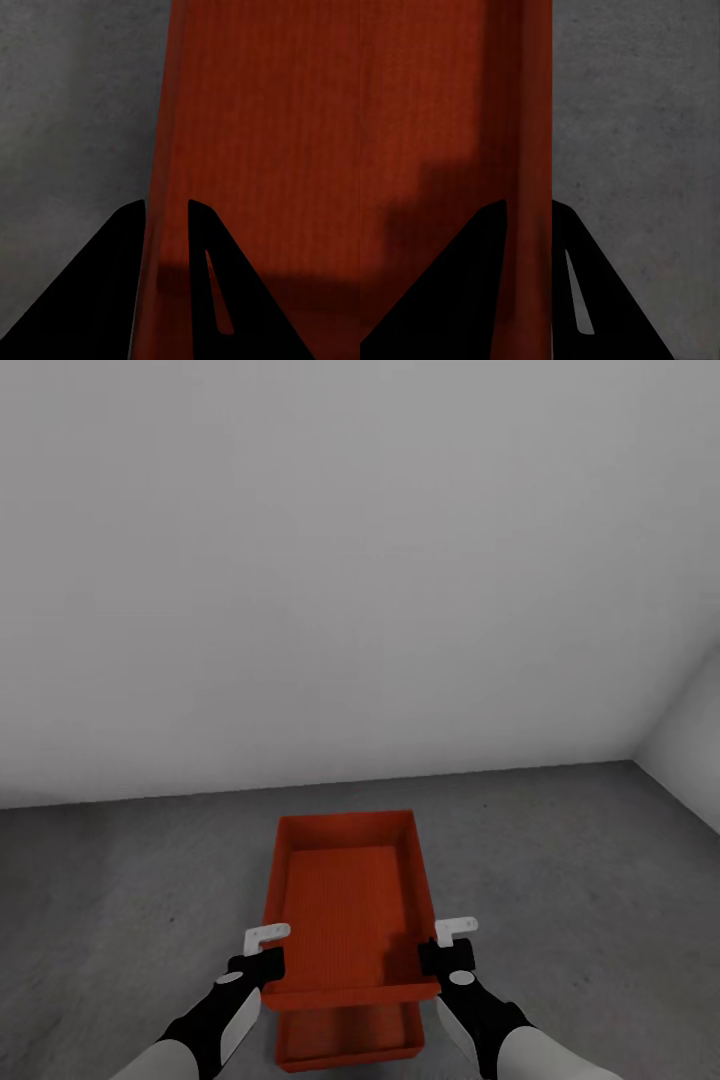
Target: Move the two storage containers from the living room to the garage. In the garage, place one container on the floor and stack the other container on top of it (either order is fine).
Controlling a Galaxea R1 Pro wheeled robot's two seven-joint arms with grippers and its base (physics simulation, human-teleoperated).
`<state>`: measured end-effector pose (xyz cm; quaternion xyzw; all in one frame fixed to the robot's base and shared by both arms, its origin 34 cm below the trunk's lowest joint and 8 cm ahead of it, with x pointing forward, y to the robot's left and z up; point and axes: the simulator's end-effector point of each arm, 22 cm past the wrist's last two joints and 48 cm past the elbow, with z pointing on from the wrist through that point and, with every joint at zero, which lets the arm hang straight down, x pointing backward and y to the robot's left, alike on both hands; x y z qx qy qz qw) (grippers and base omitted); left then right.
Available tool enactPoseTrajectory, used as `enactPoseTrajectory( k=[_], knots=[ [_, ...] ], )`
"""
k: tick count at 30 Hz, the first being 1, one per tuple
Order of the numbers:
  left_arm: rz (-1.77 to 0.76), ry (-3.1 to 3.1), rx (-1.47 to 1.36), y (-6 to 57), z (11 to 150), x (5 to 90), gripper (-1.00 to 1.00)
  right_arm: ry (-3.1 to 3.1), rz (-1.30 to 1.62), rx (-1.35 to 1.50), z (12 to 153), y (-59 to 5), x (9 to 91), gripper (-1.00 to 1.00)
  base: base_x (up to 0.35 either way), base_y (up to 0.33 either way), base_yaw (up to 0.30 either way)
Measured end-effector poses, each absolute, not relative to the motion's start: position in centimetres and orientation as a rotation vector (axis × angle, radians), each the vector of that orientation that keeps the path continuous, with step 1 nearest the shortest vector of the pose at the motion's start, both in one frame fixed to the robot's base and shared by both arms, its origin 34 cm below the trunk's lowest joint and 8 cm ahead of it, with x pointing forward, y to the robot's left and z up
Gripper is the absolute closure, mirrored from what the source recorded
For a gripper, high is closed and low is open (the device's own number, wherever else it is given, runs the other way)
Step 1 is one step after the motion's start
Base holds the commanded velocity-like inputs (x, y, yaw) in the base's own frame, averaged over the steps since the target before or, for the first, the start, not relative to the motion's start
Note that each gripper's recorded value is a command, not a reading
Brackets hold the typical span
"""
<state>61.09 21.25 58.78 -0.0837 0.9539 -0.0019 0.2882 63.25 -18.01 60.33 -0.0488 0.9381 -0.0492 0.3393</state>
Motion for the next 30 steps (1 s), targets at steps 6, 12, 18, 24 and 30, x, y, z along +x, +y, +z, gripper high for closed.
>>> enactPoseTrajectory(
  k=[6,12,18,24,30],
  knots=[
    [-0.008,2.547,-0.222,21.52,58.34,61.15,1.00,2.442,-0.132,-0.124,59.95,-17.73,63.25,1.00,0.000,0.000,-0.001],
    [-0.007,2.547,-0.222,21.51,58.05,61.16,1.00,2.442,-0.132,-0.125,59.67,-17.75,63.27,1.00,0.000,0.000,0.000],
    [-0.007,2.547,-0.222,21.51,58.04,61.16,1.00,2.442,-0.132,-0.125,59.66,-17.74,63.27,1.00,0.000,0.000,0.000],
    [-0.007,2.547,-0.222,21.51,58.04,61.15,1.00,2.443,-0.132,-0.125,59.66,-17.74,63.27,1.00,0.000,0.000,0.000],
    [-0.007,2.547,-0.222,21.51,58.04,61.15,1.00,2.443,-0.132,-0.125,59.66,-17.74,63.27,1.00,0.000,0.000,0.000]
  ],
)
